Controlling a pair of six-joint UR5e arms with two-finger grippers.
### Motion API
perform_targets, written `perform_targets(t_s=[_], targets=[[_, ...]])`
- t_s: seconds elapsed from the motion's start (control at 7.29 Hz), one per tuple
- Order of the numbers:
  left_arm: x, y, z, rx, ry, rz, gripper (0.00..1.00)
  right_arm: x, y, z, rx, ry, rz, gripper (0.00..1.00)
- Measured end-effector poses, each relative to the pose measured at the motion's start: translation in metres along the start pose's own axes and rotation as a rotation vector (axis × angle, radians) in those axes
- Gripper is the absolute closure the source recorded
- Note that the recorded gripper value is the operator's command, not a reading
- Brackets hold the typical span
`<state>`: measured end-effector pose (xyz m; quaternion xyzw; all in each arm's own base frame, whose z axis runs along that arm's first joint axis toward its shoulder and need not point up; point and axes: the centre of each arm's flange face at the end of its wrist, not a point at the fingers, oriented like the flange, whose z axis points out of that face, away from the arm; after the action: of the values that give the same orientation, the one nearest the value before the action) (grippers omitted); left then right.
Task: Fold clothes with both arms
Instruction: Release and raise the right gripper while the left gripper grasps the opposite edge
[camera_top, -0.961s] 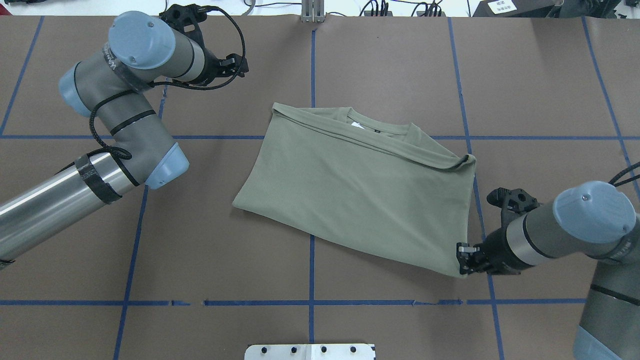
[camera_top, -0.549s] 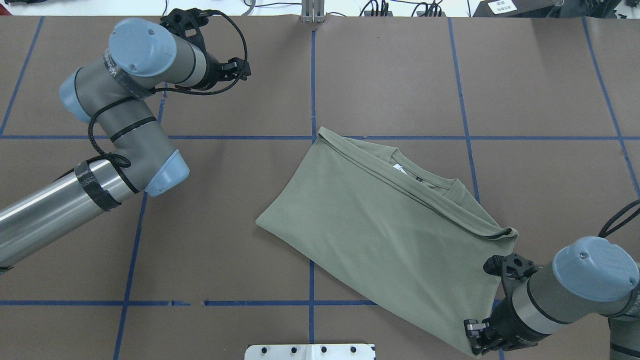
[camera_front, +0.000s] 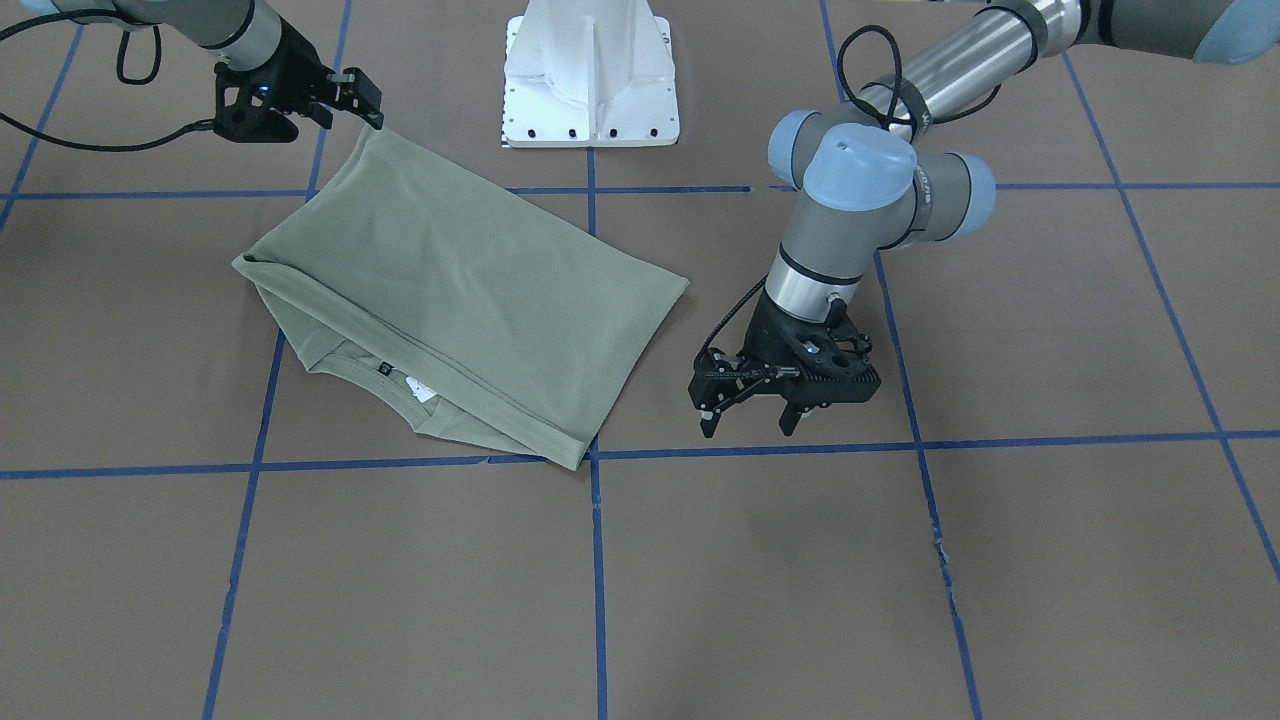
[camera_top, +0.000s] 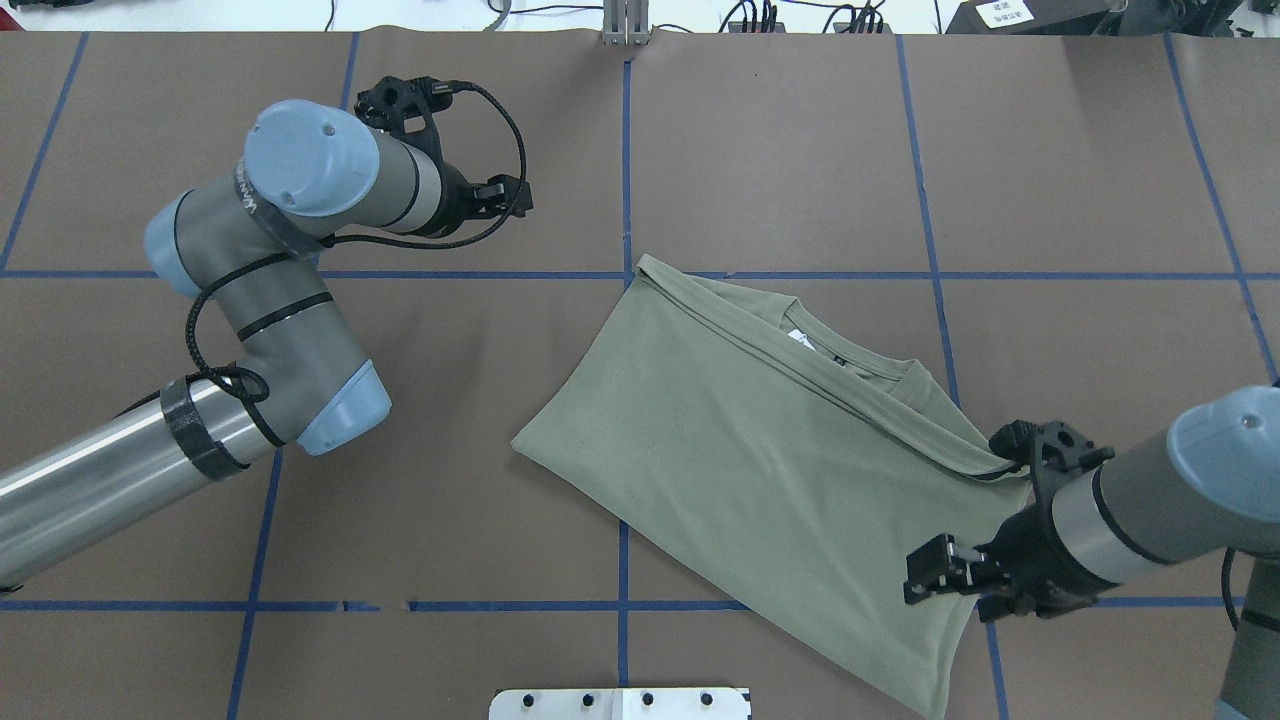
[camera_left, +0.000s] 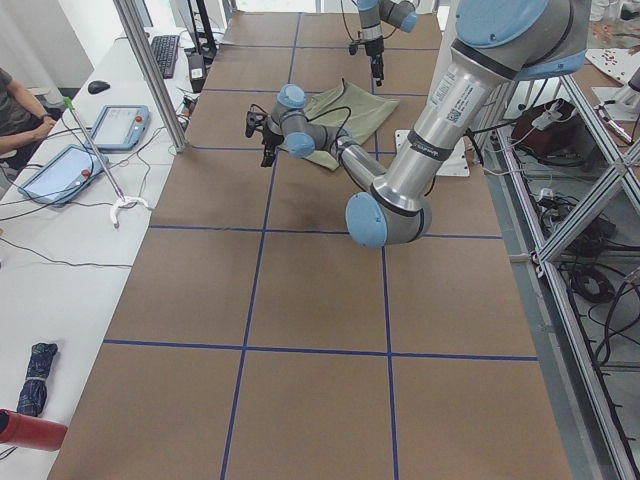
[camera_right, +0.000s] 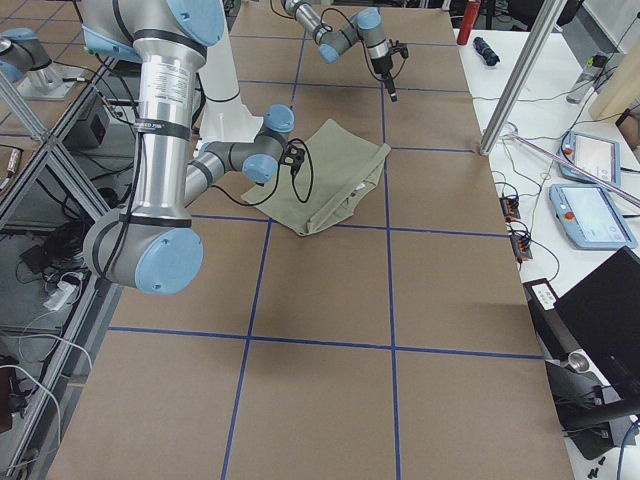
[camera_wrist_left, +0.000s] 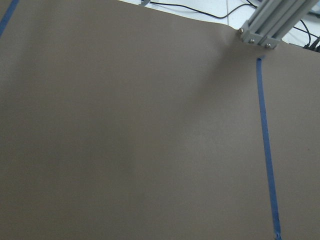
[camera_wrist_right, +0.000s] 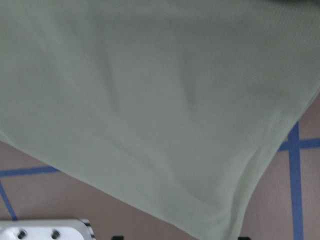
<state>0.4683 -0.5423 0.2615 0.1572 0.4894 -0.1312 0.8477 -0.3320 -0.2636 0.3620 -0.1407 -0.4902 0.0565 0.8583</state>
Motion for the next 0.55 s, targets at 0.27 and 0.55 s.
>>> perform_targets(t_s=[0.27,0.55], targets=[[0.001,0.049,-0.018,-0.117,0.008,-0.117,0.03,-0.018,-0.047,-0.045,0.133,-0.085,0.033,0.0],[0.021,0.11,-0.014,-0.206,-0.027,-0.258,0.04,-0.035,-0.073,-0.076,0.212,-0.144,0.041,0.0]])
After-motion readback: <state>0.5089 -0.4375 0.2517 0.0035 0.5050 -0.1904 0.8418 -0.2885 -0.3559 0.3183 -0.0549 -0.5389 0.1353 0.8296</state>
